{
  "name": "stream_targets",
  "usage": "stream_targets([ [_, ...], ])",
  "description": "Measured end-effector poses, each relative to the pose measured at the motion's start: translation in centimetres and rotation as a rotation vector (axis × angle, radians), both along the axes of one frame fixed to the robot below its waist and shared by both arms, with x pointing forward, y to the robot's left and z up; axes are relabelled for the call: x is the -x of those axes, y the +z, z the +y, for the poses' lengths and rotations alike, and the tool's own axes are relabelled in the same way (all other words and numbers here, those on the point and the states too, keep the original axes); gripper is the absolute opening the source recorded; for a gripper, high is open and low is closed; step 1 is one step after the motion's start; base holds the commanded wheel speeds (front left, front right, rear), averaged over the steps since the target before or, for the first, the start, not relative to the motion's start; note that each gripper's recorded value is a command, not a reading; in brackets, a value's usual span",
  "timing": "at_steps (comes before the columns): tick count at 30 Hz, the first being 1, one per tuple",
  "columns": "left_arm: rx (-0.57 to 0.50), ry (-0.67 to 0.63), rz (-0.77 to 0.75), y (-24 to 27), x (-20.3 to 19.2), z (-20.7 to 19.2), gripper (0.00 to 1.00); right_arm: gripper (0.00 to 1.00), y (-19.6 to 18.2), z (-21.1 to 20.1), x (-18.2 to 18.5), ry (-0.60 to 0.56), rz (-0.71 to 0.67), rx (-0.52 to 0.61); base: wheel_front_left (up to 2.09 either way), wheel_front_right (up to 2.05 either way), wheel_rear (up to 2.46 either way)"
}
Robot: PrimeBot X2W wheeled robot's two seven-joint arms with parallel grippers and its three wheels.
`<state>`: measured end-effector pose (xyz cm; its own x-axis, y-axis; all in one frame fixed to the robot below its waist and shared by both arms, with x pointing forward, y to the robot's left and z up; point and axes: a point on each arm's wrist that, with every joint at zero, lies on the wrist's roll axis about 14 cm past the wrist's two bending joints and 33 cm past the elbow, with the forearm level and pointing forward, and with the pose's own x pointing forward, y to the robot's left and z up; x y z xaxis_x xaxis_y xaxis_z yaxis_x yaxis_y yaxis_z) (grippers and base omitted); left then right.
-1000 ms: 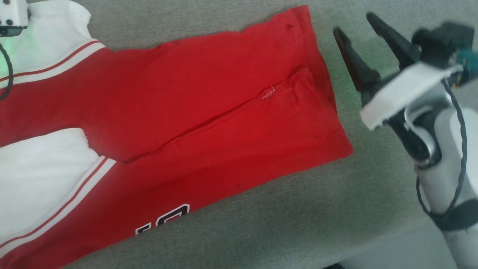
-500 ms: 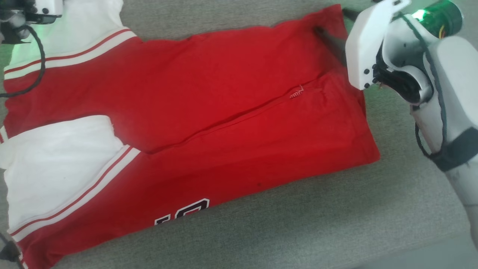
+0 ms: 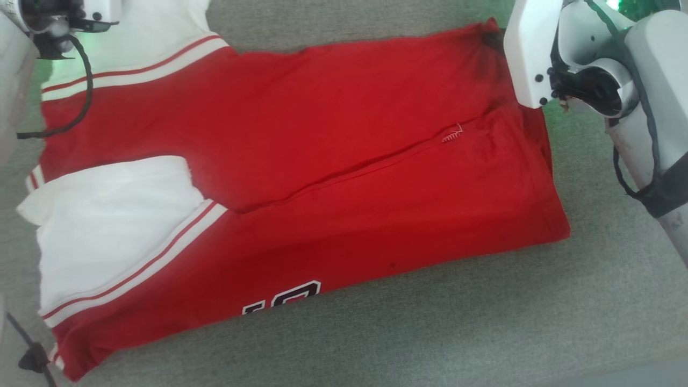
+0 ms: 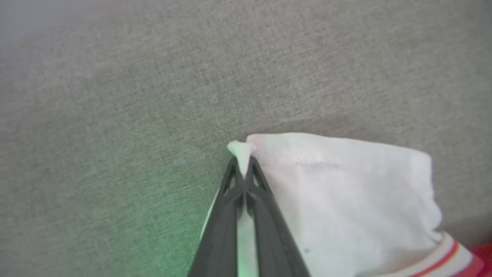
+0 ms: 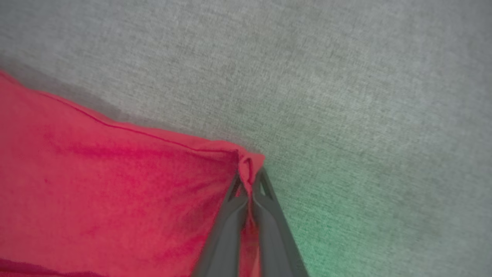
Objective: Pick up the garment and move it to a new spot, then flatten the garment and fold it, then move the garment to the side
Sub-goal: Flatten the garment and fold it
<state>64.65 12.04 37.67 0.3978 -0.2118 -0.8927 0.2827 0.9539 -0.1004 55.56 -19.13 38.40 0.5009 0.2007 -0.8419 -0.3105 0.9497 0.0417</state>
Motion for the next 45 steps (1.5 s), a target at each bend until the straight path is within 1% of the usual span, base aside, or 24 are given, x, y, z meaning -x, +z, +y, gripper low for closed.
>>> stream_targets([
  [8, -0.025, -0.006, -0.03, 2.7, 0.8, 1.1, 0.0, 0.0, 2.2, -0.5, -0.6, -0.001, -0.093, 0.001, 0.0, 0.0, 0.0],
  [10, -0.019, -0.016, -0.052, 4.8, 1.3, 1.1, 0.0, 0.0, 3.5, -0.4, -0.6, 0.013, -0.135, 0.005, 0.0, 0.0, 0.0],
  [12, -0.023, -0.018, -0.058, 5.5, 1.4, 1.2, 0.0, 0.0, 4.1, -0.4, -0.6, 0.017, -0.153, 0.002, 0.0, 0.0, 0.0],
  [13, -0.033, -0.024, -0.073, 7.0, 1.8, 1.6, 0.0, 0.0, 5.0, -0.3, -0.5, 0.024, -0.177, -0.006, 0.0, 0.0, 0.0],
  [17, -0.043, -0.039, -0.091, 9.7, 3.1, 2.1, 0.0, 0.0, 6.6, -0.2, 0.2, 0.041, -0.217, -0.012, 0.0, 0.0, 0.0],
  [24, -0.067, -0.067, -0.069, 11.4, 7.0, 3.1, 0.0, 0.0, 8.2, -0.4, 2.5, 0.054, -0.236, -0.027, 0.0, 0.0, 0.0],
  [31, -0.099, -0.098, -0.003, 11.2, 12.4, 3.6, 0.0, 0.0, 7.3, -1.4, 5.9, 0.018, -0.181, -0.038, 0.0, 0.0, 0.0],
  [37, -0.075, -0.125, 0.09, 9.3, 17.9, 2.8, 0.0, 0.0, 5.5, -2.2, 8.5, -0.03, -0.108, -0.042, 0.0, 0.0, 0.0],
  [41, -0.07, -0.1, 0.164, 7.1, 20.6, 3.1, 0.0, 0.0, 4.4, -1.7, 9.6, -0.049, -0.067, -0.06, 0.0, 0.0, 0.0],
  [45, -0.056, -0.061, 0.2, 5.4, 21.7, 3.5, 0.0, 0.0, 3.5, -1.4, 10.2, -0.058, -0.038, -0.065, 0.0, 0.0, 0.0],
])
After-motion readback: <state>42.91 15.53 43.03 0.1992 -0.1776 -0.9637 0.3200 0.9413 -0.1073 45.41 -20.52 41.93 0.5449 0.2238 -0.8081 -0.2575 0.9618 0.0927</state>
